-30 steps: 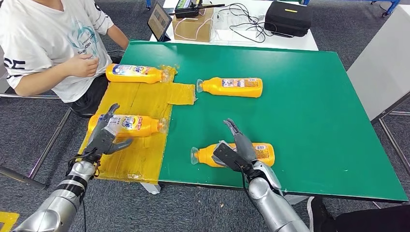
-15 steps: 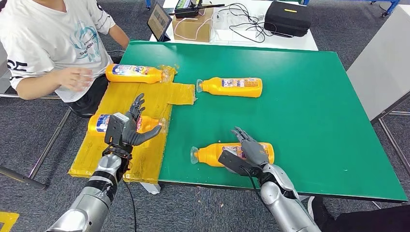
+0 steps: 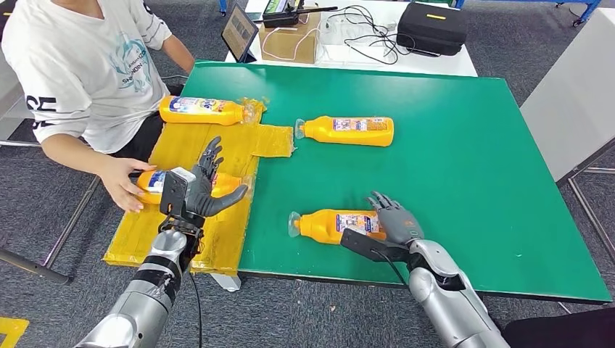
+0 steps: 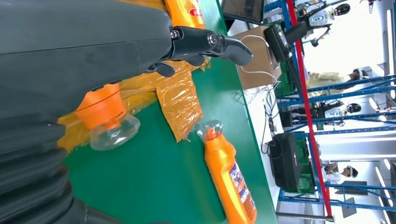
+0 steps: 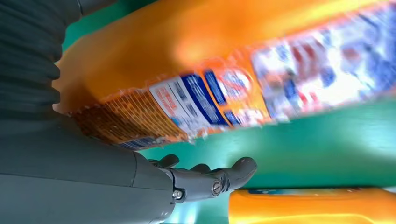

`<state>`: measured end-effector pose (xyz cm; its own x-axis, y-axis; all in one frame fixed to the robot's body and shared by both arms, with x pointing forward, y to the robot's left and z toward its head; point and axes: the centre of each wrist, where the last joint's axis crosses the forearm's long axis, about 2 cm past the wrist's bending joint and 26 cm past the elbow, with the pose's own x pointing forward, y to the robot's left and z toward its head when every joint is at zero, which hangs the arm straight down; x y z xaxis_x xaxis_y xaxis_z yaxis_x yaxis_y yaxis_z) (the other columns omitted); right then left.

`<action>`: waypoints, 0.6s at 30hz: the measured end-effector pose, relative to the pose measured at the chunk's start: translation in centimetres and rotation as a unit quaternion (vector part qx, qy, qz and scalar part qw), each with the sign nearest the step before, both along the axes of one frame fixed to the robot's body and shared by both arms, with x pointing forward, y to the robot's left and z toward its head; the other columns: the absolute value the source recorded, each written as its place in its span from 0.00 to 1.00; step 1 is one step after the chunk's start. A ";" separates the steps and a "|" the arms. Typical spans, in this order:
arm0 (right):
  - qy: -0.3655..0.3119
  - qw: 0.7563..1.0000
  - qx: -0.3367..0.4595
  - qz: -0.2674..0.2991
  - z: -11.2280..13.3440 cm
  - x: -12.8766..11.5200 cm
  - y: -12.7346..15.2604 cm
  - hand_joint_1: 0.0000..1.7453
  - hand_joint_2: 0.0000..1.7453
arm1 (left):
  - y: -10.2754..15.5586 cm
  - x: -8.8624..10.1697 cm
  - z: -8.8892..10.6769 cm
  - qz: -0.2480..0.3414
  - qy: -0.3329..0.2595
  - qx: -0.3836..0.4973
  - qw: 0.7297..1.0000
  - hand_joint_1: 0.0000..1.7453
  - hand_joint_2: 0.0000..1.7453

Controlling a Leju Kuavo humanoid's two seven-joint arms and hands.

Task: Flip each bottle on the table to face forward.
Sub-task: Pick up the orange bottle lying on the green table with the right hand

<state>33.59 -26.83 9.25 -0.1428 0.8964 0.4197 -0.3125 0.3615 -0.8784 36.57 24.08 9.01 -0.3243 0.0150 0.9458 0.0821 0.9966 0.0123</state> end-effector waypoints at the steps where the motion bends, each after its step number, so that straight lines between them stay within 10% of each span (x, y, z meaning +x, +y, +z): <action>1: 0.006 1.000 -0.009 0.002 0.0 0.3 -0.3 0.00 1.00 | 0.0 0.0 0.0 -0.002 0.000 0.000 1.000 0.00 1.00; 4: 0.025 0.999 -0.034 0.011 0.1 1.2 -1.2 0.06 1.00 | 0.0 -0.1 -0.1 -0.005 0.001 -0.001 1.000 0.00 1.00; 9: 0.060 0.997 -0.039 0.036 0.6 3.1 -2.1 0.97 1.00 | 0.0 -0.1 -0.1 -0.012 0.000 -0.004 1.000 0.00 1.00; 18: 0.082 0.995 -0.024 0.055 1.0 4.7 -2.6 1.00 1.00 | -0.1 -0.1 -0.1 -0.016 -0.002 -0.005 1.000 0.00 1.00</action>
